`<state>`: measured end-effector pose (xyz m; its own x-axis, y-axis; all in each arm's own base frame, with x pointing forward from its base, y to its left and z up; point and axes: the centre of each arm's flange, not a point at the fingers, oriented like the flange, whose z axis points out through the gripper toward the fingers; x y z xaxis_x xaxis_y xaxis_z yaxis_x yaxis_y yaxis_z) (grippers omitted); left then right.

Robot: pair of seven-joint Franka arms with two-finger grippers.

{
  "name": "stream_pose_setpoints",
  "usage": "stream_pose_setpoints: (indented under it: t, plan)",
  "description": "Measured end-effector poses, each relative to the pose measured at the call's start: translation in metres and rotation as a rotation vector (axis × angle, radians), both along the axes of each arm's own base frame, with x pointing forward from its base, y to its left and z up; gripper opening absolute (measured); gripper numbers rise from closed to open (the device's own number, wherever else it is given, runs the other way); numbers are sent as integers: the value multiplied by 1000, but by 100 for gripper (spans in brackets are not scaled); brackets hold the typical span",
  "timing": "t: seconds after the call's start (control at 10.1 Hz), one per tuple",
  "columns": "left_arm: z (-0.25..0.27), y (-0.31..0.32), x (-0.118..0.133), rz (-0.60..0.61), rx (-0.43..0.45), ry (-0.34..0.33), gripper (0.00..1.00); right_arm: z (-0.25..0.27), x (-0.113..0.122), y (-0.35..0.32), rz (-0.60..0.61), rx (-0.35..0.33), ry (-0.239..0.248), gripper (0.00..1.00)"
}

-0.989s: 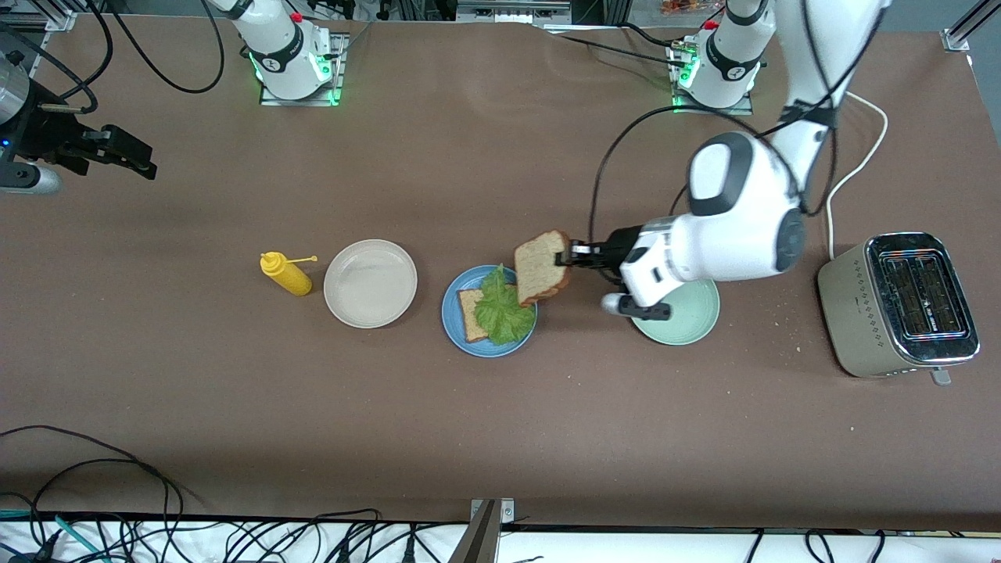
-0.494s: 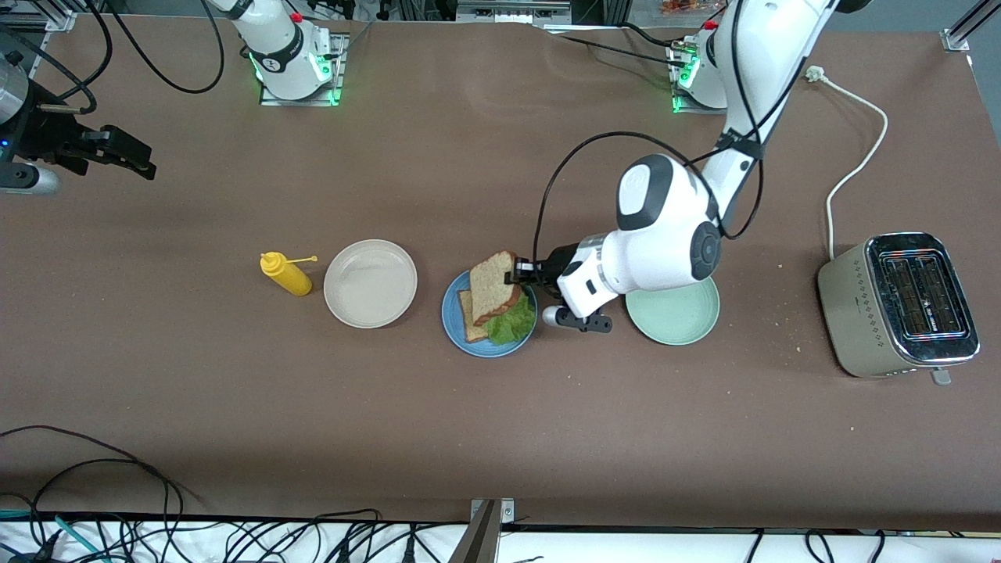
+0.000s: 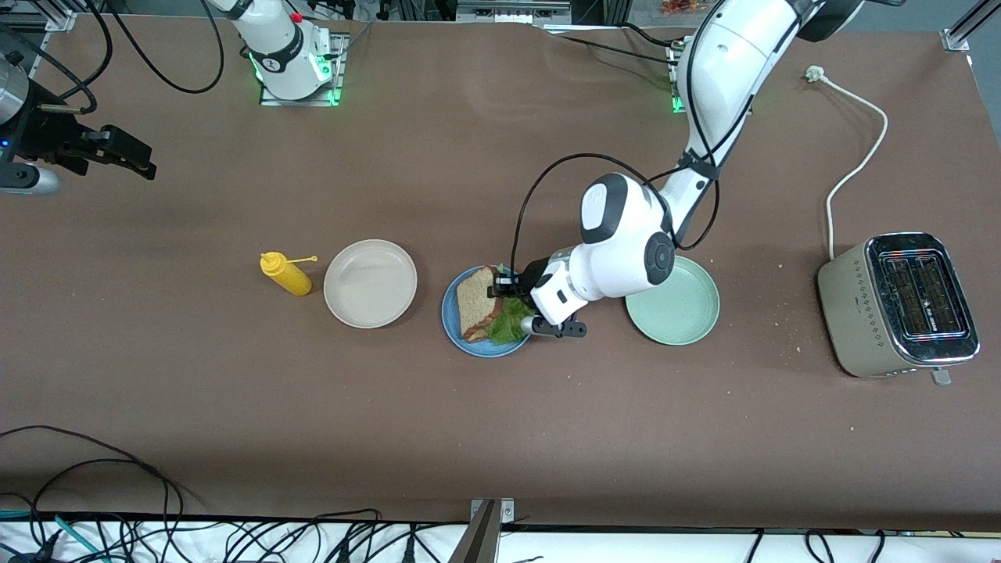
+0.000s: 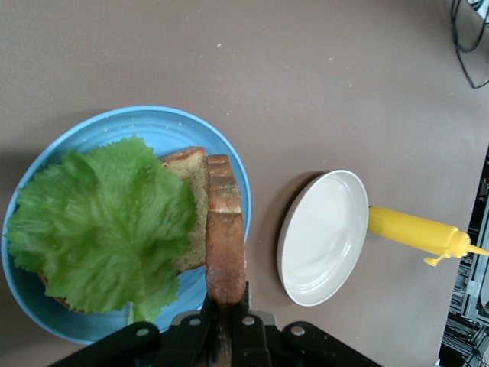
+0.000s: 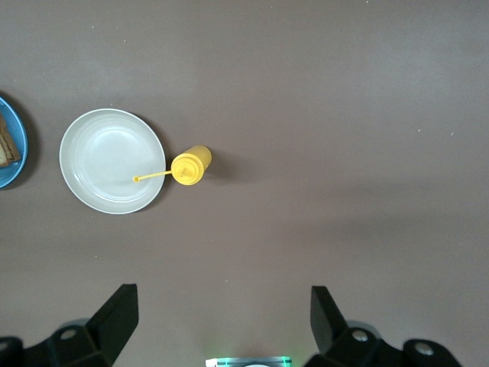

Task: Make sandwich in blue plate with both arms

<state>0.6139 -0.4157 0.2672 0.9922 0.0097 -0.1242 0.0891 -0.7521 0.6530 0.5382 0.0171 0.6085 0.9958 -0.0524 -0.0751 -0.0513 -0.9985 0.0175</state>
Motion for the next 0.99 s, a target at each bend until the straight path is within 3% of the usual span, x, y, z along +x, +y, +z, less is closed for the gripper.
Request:
stream_pose_setpoints:
  t: [0.3, 0.49, 0.89, 0.99]
  plan:
    - [-11, 9, 6, 17, 13, 2, 12, 0, 0, 0, 0, 0, 0, 100]
    - [-11, 28, 19, 47, 22, -5, 36, 0, 0, 0, 0, 0, 0, 100]
    - [-13, 60, 37, 97, 29, -6, 94, 0, 0, 0, 0, 0, 0, 100]
    - [-10, 71, 44, 116, 29, -14, 100, 0, 0, 0, 0, 0, 0, 100]
